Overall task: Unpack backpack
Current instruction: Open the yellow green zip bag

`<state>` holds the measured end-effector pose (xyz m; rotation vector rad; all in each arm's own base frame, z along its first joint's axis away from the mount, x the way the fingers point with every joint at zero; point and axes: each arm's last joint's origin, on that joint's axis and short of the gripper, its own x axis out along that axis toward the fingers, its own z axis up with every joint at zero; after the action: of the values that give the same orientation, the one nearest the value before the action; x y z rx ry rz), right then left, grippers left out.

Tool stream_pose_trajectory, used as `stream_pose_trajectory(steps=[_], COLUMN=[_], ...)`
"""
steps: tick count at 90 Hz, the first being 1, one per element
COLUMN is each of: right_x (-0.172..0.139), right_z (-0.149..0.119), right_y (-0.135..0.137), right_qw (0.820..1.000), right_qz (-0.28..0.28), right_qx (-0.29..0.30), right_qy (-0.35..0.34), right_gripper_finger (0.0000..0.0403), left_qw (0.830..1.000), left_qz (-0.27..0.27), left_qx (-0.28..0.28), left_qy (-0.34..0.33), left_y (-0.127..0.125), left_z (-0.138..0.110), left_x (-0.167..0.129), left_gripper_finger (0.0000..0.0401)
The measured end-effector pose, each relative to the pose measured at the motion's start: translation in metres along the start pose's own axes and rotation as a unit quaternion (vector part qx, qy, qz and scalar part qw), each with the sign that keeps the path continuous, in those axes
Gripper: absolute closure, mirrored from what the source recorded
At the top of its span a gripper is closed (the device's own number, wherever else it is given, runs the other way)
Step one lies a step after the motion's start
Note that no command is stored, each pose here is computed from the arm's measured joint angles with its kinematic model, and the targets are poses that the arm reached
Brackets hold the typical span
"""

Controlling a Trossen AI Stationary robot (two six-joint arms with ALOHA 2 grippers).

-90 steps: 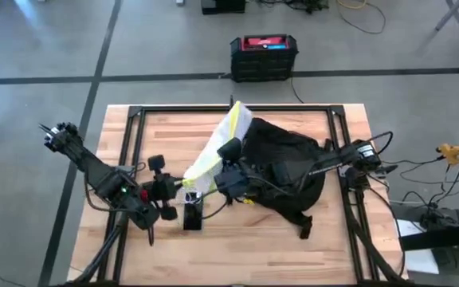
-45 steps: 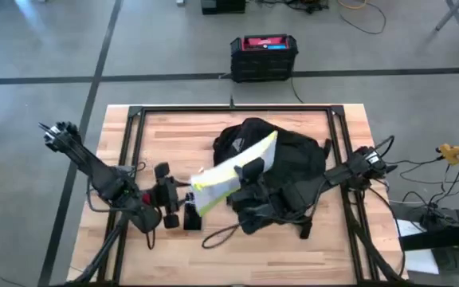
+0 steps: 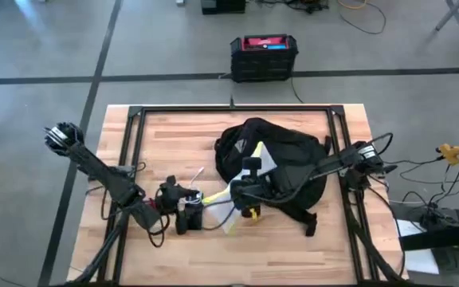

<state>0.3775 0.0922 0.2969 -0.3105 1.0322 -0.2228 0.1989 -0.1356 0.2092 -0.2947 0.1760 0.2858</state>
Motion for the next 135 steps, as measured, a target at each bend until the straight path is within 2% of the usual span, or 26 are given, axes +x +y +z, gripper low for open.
stream_pose_trajectory(steps=[11,23,48,58,64,70,81,84,88,103,112,118,124,135], right_x=[0.004,0.009,0.014,0.014,0.014,0.014,0.013,0.011,0.007,-0.033,-0.056,-0.067,-0.076,-0.077], right_z=[0.001,0.000,0.000,0.000,0.001,0.001,0.001,0.002,0.005,0.018,0.018,0.015,0.012,0.010], right_y=[-0.008,-0.016,-0.014,-0.014,-0.014,-0.014,-0.015,-0.016,-0.018,-0.036,-0.047,-0.053,-0.057,-0.056], right_qw=[1.000,1.000,1.000,1.000,1.000,1.000,1.000,1.000,0.999,0.996,0.992,0.990,0.990,0.989], right_qz=[0.000,-0.004,-0.001,0.000,0.000,0.000,-0.001,-0.001,-0.001,-0.007,-0.011,-0.010,-0.007,0.031], right_qx=[0.001,-0.002,-0.001,0.000,0.000,-0.002,-0.018,-0.023,-0.032,-0.063,-0.082,-0.086,-0.088,-0.089], right_qy=[0.004,0.008,0.002,0.000,-0.001,-0.001,-0.002,-0.002,-0.010,-0.069,-0.096,-0.109,-0.114,-0.116], right_gripper_finger=[0.0403,0.0403,0.0403,0.0403,0.0403,0.0401,0.0374,0.0360,0.0338,0.0250,0.0207,0.0185,0.0166,0.0141], left_qw=[0.999,0.999,0.992,0.991,0.992,0.992,0.992,0.991,0.989,0.974,0.965,0.965,0.967,0.959], left_qz=[-0.023,-0.018,0.103,0.117,0.113,0.114,0.114,0.113,0.114,0.132,0.118,0.084,0.018,-0.086], left_qx=[-0.023,-0.043,-0.026,-0.028,-0.017,-0.004,0.038,0.059,0.088,0.182,0.228,0.244,0.251,0.262], left_qy=[-0.012,-0.016,-0.063,-0.063,-0.054,-0.051,-0.046,-0.043,-0.036,0.012,0.044,0.047,0.051,0.074], left_y=[-0.002,-0.005,-0.010,-0.011,-0.013,-0.017,-0.024,-0.025,-0.026,-0.018,-0.009,-0.008,-0.010,-0.021], left_z=[-0.007,-0.008,-0.017,-0.019,-0.019,-0.018,-0.008,-0.004,0.006,0.072,0.117,0.143,0.159,0.156], left_x=[0.003,0.005,0.027,0.038,0.043,0.045,0.045,0.043,0.039,0.007,-0.019,-0.032,-0.041,-0.038], left_gripper_finger=[0.0151,0.0144,0.0155,0.0168,0.0188,0.0227,0.0341,0.0370,0.0386,0.0398,0.0399,0.0399,0.0400,0.0400])
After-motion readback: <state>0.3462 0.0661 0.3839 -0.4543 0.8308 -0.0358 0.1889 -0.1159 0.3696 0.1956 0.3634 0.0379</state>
